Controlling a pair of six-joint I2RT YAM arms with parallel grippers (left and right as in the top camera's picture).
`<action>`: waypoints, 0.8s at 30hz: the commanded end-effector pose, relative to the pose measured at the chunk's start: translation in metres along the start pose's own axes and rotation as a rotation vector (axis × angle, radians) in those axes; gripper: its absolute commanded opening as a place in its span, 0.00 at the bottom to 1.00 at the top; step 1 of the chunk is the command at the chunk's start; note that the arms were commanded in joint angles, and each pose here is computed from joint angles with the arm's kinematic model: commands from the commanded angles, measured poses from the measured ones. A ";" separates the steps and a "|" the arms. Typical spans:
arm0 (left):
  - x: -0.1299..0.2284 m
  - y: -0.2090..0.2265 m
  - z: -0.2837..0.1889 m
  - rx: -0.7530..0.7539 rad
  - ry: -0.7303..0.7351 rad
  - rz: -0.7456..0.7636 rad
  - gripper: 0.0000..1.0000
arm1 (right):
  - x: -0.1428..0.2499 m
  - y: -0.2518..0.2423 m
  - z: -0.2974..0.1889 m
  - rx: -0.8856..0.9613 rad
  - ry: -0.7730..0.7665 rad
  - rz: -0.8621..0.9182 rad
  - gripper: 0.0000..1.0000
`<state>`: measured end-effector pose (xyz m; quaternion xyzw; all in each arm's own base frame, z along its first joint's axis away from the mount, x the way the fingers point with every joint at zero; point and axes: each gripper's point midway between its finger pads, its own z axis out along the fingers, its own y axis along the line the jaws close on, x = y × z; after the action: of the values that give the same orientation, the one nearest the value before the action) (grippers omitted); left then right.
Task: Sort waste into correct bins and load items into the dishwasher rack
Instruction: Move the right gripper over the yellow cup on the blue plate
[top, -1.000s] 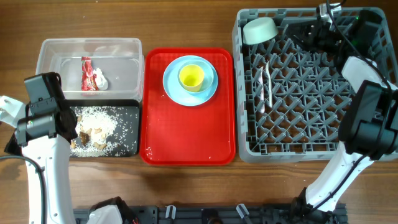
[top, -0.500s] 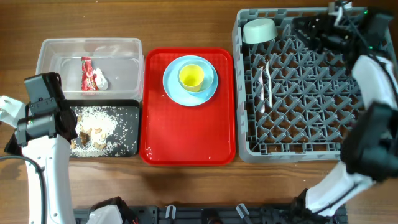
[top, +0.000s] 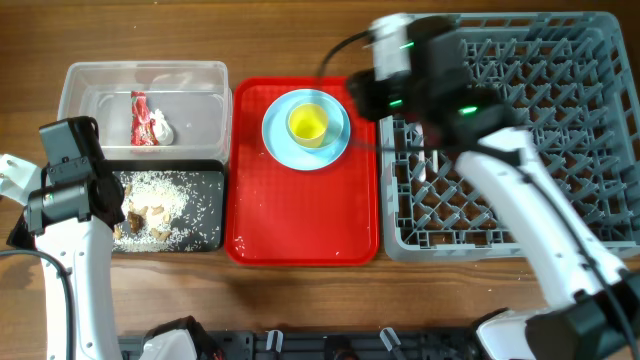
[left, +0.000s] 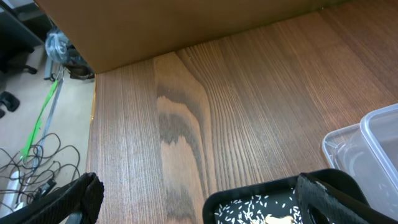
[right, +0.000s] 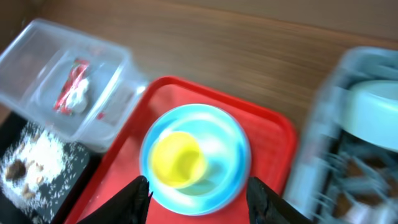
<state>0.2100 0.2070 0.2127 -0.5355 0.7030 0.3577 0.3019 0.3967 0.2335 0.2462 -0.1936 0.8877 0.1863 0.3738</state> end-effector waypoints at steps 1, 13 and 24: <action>-0.004 0.004 0.000 -0.017 -0.016 -0.007 1.00 | 0.027 0.037 0.039 0.019 0.076 -0.123 0.44; -0.004 0.004 0.000 -0.017 -0.016 -0.007 1.00 | 0.120 0.062 0.128 -0.007 0.338 -0.186 0.39; -0.004 0.004 0.000 -0.017 -0.016 -0.007 1.00 | 0.116 0.062 0.133 -0.005 0.318 -0.186 0.38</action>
<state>0.2101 0.2070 0.2127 -0.5355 0.7029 0.3577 0.3020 0.3665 0.3250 0.0865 -0.3005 0.9154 0.1231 0.2378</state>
